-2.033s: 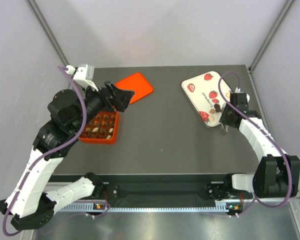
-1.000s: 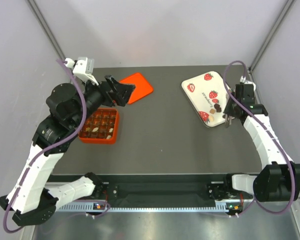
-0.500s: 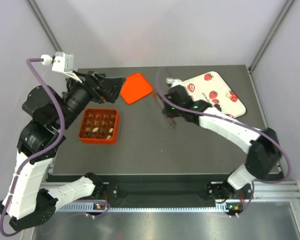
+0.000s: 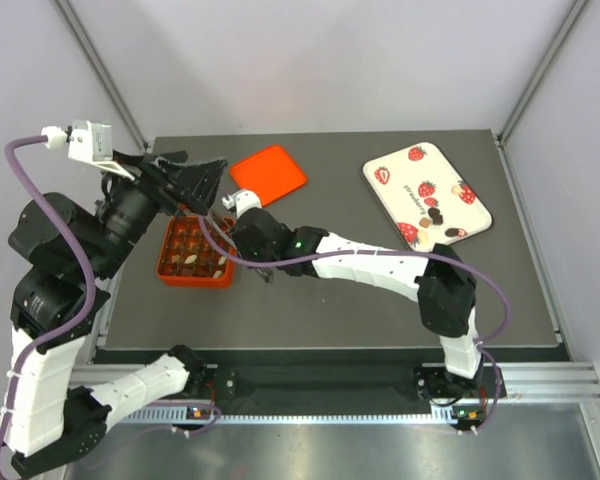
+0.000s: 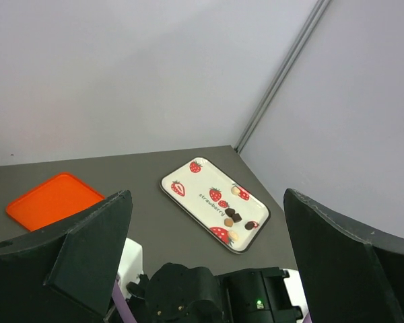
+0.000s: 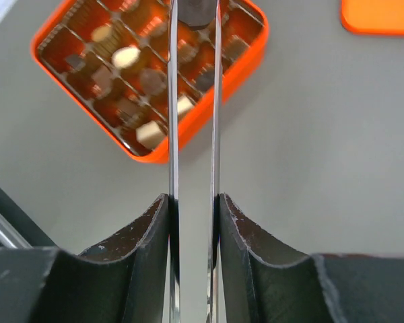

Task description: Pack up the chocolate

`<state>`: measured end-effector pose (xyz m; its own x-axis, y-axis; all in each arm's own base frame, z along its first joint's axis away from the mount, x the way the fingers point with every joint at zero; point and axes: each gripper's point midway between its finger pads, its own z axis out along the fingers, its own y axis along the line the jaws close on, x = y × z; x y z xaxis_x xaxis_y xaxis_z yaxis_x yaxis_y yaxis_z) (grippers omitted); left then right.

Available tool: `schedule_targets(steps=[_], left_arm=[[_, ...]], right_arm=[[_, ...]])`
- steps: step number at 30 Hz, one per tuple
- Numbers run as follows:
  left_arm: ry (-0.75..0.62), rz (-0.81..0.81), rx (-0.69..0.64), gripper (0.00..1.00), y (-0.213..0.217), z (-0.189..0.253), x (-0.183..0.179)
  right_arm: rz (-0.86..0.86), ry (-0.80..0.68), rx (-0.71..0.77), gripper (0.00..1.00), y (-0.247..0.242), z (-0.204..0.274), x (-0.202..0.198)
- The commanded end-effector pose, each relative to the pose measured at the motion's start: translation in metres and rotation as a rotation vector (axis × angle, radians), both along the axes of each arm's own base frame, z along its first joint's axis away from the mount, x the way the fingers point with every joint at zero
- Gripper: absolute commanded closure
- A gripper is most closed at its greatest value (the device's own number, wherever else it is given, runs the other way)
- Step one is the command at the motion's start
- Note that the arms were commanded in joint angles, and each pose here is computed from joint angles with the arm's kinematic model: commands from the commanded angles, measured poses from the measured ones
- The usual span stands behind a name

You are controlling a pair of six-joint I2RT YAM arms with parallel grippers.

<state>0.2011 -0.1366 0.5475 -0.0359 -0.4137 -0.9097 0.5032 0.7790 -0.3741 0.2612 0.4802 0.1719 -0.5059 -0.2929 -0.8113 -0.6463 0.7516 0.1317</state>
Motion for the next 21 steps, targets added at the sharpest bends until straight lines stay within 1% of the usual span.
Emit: schedule_targets(steps=[1, 9, 21], left_arm=[[-0.024, 0.026, 0.000, 0.01, 0.008, 0.007, -0.002], [-0.022, 0.026, -0.003, 0.01, 0.008, 0.006, -0.003], [-0.017, 0.022, 0.000, 0.01, 0.006, 0.002, -0.001]], right_arm=[[0.002, -0.086, 0.091, 0.71, 0.025, 0.034, 0.011], [0.060, -0.071, 0.080, 0.71, 0.046, 0.010, 0.002], [0.082, -0.042, 0.063, 0.68, 0.049, -0.005, -0.008]])
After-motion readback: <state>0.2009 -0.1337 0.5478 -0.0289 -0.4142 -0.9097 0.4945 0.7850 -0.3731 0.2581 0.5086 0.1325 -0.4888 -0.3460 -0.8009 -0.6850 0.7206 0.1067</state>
